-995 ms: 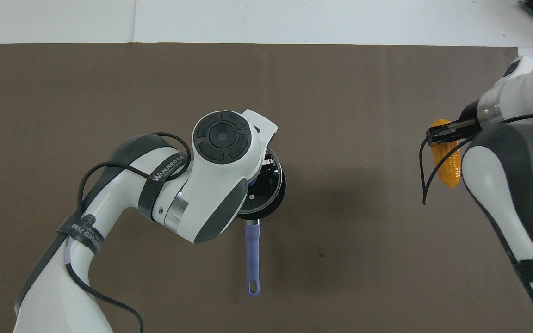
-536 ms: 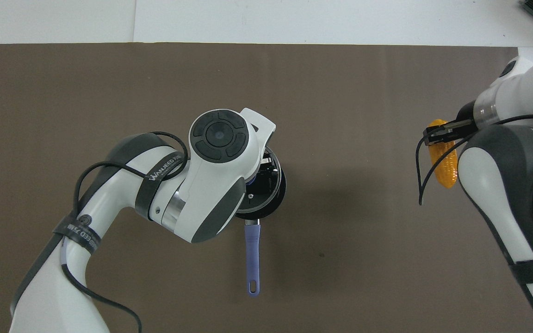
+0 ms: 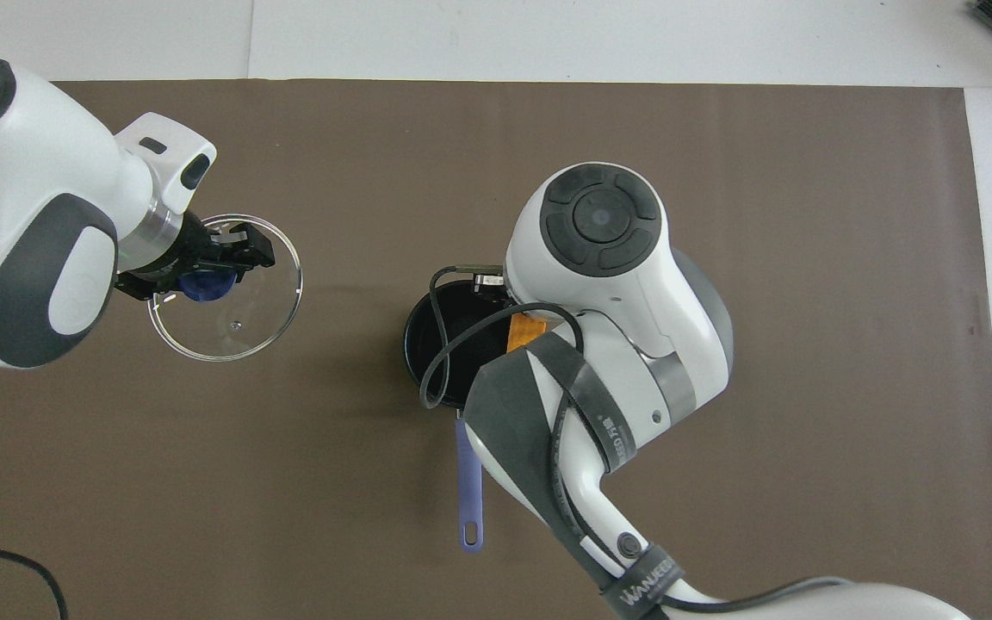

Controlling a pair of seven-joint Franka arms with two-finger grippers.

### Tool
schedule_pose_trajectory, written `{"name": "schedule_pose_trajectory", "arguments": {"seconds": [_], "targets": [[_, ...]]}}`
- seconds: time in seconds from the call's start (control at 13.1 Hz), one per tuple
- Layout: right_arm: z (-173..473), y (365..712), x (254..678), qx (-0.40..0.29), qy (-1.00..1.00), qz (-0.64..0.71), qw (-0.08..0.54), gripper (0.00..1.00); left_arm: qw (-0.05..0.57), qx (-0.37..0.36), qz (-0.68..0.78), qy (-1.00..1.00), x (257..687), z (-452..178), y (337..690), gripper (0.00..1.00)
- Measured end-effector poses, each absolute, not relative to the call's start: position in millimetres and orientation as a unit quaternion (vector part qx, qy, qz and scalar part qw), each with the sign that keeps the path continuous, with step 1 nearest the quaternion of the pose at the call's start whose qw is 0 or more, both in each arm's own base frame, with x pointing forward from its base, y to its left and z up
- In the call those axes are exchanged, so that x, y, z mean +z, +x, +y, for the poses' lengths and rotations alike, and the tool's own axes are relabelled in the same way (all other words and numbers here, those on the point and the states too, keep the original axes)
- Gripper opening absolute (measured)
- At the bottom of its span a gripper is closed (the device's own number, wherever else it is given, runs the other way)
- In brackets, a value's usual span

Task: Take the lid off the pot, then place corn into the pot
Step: 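Lift the lid away with the left gripper while the right gripper carries corn, then lower the glass lid onto the table with the left gripper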

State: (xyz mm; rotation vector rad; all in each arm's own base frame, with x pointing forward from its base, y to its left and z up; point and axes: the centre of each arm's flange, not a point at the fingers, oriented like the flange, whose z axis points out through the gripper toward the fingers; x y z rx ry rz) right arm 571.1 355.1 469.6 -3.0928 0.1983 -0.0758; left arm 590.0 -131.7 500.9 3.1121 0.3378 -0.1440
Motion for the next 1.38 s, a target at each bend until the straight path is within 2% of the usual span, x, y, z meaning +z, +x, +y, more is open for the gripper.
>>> {"name": "schedule_pose_trajectory", "arguments": {"seconds": [0.23, 0.46, 0.69, 1.38], "targets": [[381, 578, 441, -0.031, -0.998, 0.052, 0.026, 0.4, 0.007, -0.056, 0.107, 0.993, 489, -74, 591, 0.44], [404, 574, 405, -0.022, -0.999, 0.037, 0.019, 0.4, 0.016, -0.046, 0.097, 0.994, 472, -26, 576, 0.44], [408, 572, 389, -0.015, -0.999, 0.034, 0.014, 0.4, 0.021, -0.036, 0.088, 0.995, 447, 15, 562, 0.44], [419, 556, 365, -0.009, -1.0, 0.021, 0.011, 0.4, 0.017, 0.008, 0.093, 0.995, 354, 43, 537, 0.44]]}}
